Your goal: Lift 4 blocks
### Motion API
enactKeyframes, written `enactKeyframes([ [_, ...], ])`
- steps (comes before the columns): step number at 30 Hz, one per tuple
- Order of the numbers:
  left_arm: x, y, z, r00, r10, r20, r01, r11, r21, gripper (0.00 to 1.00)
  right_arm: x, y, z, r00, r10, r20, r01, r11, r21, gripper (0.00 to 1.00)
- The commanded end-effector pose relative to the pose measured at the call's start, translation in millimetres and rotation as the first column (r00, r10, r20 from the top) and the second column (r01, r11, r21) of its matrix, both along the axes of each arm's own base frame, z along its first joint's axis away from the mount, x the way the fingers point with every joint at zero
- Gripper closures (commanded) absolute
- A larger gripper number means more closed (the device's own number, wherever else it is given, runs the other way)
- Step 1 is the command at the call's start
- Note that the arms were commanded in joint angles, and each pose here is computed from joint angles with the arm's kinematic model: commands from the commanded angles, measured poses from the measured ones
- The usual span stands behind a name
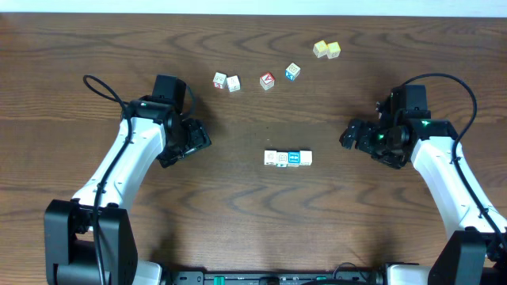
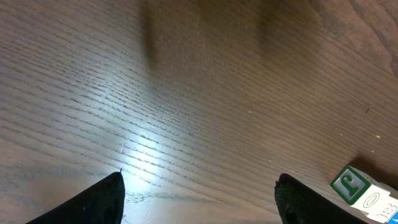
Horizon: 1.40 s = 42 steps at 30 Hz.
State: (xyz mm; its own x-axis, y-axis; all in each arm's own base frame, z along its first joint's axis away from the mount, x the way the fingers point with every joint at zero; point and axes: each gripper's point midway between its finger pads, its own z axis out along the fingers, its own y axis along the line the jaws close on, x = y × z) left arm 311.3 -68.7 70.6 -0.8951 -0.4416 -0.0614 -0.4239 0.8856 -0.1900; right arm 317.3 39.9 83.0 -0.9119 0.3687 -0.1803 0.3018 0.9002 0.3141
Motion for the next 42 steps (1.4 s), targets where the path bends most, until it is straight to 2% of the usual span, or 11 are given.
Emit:
enactKeyframes([
  [1, -0.1, 2.8, -0.4, 1.0, 0.009, 0.0, -0.009, 1.0, 0.012, 0.22, 5.1, -3.4, 7.9, 1.0, -0.015, 0.024, 0.015, 1.0, -0.003, 0.01],
  [23, 12.6, -0.3, 2.2, 0.998, 0.019, 0.052, -0.019, 1.0, -0.006, 0.22, 14.0, -0.7, 11.7, 0.998, -0.011, 0.064, 0.01, 1.0, 0.011, 0.01],
  [26, 7.6, -19.6, 5.3, 0.999, -0.014, 0.031, 0.018, 0.993, -0.115, 0.22, 14.8, 0.5, 12.2, 0.998, -0.008, 0.068, 0.007, 1.0, 0.015, 0.01],
  [29, 1.1, -57.4, 17.7, 0.974, -0.208, 0.09, 0.225, 0.929, -0.292, 0.23, 14.3, 0.8, 11.9, 0.998, -0.008, 0.066, 0.006, 1.0, 0.016, 0.01],
  [30, -2.1, -68.5, 22.4, 0.948, -0.289, 0.132, 0.316, 0.89, -0.329, 0.25, 13.7, 0.7, 11.5, 0.998, -0.008, 0.063, 0.007, 1.0, 0.016, 0.12],
  [32, -9.3, -82.0, 26.0, 0.907, -0.383, 0.178, 0.422, 0.834, -0.355, 0.36, 12.3, 2.1, 8.7, 0.998, -0.003, 0.056, 0.002, 1.0, 0.015, 0.57],
  [34, -15.3, -88.3, 23.2, 0.895, -0.411, 0.174, 0.447, 0.821, -0.355, 0.56, 12.2, 4.4, 5.6, 0.999, 0.004, 0.05, -0.004, 1.0, 0.015, 0.79],
  [35, -17.6, -92.2, 21.5, 0.889, -0.423, 0.176, 0.458, 0.815, -0.355, 0.65, 12.0, 5.7, 3.3, 0.999, 0.007, 0.044, -0.008, 1.0, 0.015, 0.86],
  [38, -22.2, -103.6, 15.5, 0.869, -0.455, 0.193, 0.494, 0.796, -0.35, 0.85, 10.8, 9.2, -2.5, 1.0, 0.003, 0.02, -0.003, 1.0, 0.02, 0.94],
  [40, -23.9, -111.9, 10.4, 0.853, -0.476, 0.216, 0.522, 0.78, -0.344, 0.89, 10.2, 11.2, -6.5, 1.0, 0.0, 0.006, -0.001, 1.0, 0.022, 0.97],
  [42, -26.1, -118.5, 7.1, 0.839, -0.493, 0.23, 0.543, 0.768, -0.34, 0.91, 9.5, 12.7, -9.0, 1.0, 0.002, -0.004, -0.002, 1.0, 0.023, 0.94],
])
